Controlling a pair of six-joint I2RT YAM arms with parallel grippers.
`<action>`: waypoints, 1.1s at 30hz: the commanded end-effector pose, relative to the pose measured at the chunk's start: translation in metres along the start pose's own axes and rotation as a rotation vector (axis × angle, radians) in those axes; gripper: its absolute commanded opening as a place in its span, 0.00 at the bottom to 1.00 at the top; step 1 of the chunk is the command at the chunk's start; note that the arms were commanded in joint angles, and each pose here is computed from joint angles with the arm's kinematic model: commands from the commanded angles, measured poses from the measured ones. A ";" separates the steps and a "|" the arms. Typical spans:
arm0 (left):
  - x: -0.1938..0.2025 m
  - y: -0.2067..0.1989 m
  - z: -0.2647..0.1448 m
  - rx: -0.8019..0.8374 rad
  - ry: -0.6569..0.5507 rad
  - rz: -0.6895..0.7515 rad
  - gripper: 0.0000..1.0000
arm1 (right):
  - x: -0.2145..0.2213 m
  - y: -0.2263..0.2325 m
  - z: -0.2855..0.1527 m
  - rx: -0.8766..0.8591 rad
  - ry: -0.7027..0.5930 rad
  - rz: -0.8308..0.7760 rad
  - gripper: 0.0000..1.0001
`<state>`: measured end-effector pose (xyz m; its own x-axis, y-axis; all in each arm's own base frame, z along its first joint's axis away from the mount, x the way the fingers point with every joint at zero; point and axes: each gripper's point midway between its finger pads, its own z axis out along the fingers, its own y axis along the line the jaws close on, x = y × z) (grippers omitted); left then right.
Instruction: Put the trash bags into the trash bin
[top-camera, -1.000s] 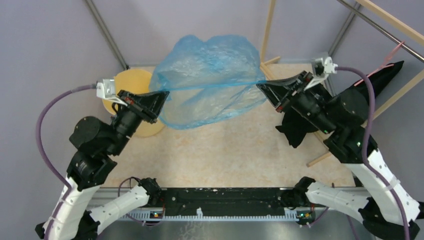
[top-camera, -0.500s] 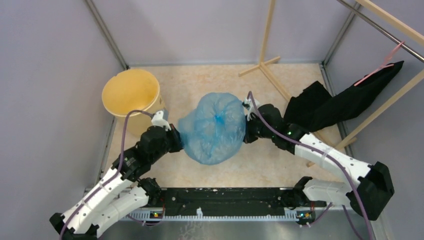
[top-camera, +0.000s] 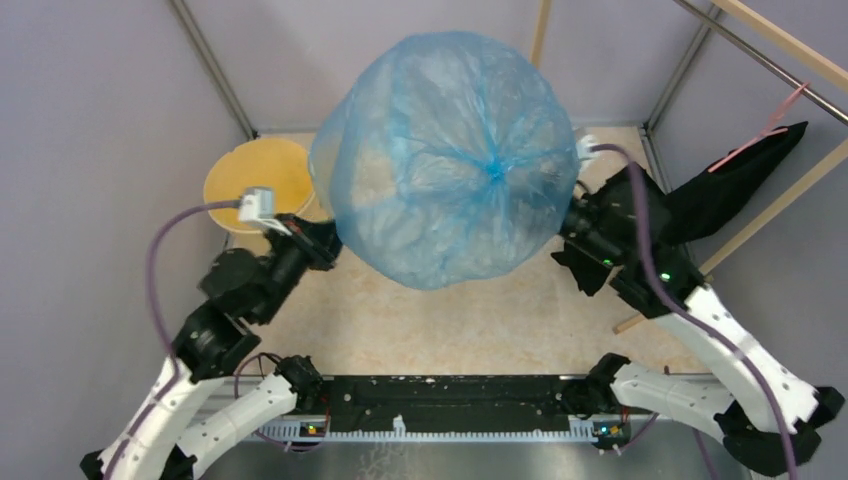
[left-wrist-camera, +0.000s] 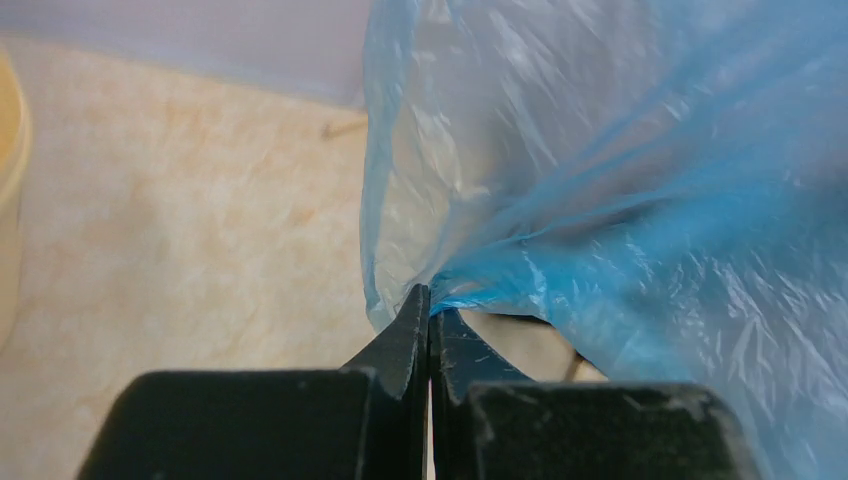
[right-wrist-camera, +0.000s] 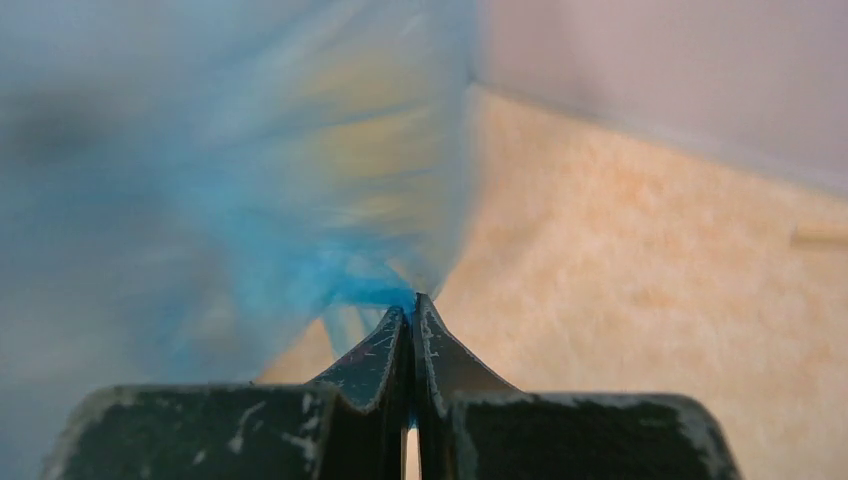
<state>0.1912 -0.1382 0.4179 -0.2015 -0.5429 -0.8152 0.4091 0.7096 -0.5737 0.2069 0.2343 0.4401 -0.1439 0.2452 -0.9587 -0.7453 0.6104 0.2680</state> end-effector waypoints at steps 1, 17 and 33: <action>0.147 0.089 0.006 -0.278 0.379 -0.025 0.00 | 0.205 -0.044 0.023 0.098 0.574 0.134 0.00; 0.047 0.020 -0.034 -0.026 0.212 0.030 0.00 | 0.132 0.051 -0.040 -0.304 0.536 0.114 0.00; 0.189 0.109 -0.011 -0.406 0.620 0.003 0.00 | 0.273 -0.036 0.007 -0.052 0.927 0.412 0.00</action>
<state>0.1937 -0.1522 0.2576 -0.5673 -0.3312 -0.7539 0.1785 0.8443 -0.5052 0.2177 0.2912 0.2425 -0.7270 -0.1315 -0.6739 -0.6237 0.5371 0.5680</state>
